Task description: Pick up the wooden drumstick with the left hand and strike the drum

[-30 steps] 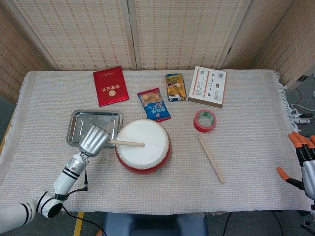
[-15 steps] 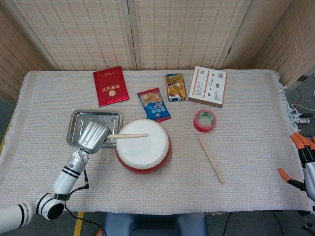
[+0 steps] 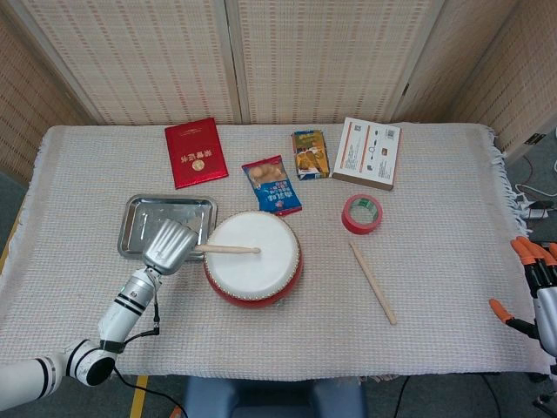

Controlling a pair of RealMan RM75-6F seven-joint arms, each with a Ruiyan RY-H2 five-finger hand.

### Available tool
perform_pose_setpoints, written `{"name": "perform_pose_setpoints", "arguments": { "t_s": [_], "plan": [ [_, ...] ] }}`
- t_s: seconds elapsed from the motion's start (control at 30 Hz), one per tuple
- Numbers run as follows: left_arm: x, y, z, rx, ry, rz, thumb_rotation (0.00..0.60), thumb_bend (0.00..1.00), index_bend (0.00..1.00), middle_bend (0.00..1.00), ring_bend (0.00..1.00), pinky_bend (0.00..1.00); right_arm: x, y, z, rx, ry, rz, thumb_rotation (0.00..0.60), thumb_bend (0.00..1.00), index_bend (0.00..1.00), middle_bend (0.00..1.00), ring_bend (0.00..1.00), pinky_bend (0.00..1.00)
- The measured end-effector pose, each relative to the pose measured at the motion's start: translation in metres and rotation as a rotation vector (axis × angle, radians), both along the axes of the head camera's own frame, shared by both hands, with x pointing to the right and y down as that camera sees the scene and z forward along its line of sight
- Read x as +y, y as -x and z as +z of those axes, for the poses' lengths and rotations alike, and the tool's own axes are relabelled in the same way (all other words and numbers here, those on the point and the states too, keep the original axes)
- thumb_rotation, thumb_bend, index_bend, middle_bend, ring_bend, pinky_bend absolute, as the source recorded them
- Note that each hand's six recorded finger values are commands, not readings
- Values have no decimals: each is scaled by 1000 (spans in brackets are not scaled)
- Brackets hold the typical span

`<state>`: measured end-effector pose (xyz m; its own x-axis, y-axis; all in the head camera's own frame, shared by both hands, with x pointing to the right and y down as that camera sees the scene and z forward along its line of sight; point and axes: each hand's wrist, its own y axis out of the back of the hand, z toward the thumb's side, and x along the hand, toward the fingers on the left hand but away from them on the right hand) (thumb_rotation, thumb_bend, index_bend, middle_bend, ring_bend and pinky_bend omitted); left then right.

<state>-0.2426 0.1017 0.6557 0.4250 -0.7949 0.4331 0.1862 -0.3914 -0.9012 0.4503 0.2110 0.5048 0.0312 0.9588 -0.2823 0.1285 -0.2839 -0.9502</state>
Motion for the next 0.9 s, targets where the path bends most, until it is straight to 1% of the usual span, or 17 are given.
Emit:
{"name": "perform_pose_setpoints", "arguments": {
  "t_s": [0.07, 0.13, 0.17, 0.23, 0.4, 0.47, 0.53, 0.63, 0.67, 0.73, 0.77, 0.83, 0.9],
  "plan": [
    [-3, 0, -5, 68, 31, -49, 600, 477, 1000, 1000, 1000, 1000, 1, -1, 1, 2, 6, 2, 600, 195, 29, 53, 0, 0],
    [-4, 1, -5, 85, 41, -61, 600, 477, 1000, 1000, 1000, 1000, 1, -1, 2, 3, 12, 4, 600, 195, 29, 53, 0, 0],
    [-4, 1, -4, 76, 39, -56, 600, 476, 1000, 1000, 1000, 1000, 1, -1, 2, 3, 16, 5, 600, 195, 29, 53, 0, 0],
    [-3, 1, -1, 39, 24, -30, 600, 476, 1000, 1000, 1000, 1000, 1, -1, 3, 2, 21, 5, 600, 195, 29, 53, 0, 0],
    [4, 3, 16, -134, -38, 105, 600, 477, 1000, 1000, 1000, 1000, 0, 0, 6, 1, 29, 1, 600, 195, 29, 53, 0, 0],
    [5, 3, 17, -151, -47, 114, 600, 476, 1000, 1000, 1000, 1000, 0, 0, 6, 1, 28, 2, 600, 195, 29, 53, 0, 0],
    [4, 2, 15, -126, -39, 91, 600, 476, 1000, 1000, 1000, 1000, 0, 0, 6, 1, 27, 2, 600, 195, 29, 53, 0, 0],
    [0, 1, 7, -26, 2, 6, 600, 476, 1000, 1000, 1000, 1000, 0, 0, 6, 0, 26, 2, 600, 195, 29, 53, 0, 0],
    [-2, 0, 3, 20, 21, -28, 600, 476, 1000, 1000, 1000, 1000, 0, 0, 6, 1, 27, 3, 600, 195, 29, 53, 0, 0],
    [-4, -1, -1, 70, 42, -60, 600, 476, 1000, 1000, 1000, 1000, 0, 0, 6, 1, 27, 3, 600, 195, 29, 53, 0, 0],
    [-5, -1, -1, 80, 46, -70, 600, 475, 1000, 1000, 1000, 1000, 0, 0, 6, 1, 27, 4, 600, 195, 29, 53, 0, 0],
    [-7, 0, 0, 67, 40, -67, 600, 475, 1000, 1000, 1000, 1000, 0, -1, 7, 2, 29, 5, 600, 195, 29, 53, 0, 0],
    [-8, 1, 4, 16, 18, -44, 600, 476, 1000, 1000, 1000, 1000, 0, -1, 7, 2, 31, 6, 600, 195, 29, 53, 0, 0]
  ]
}}
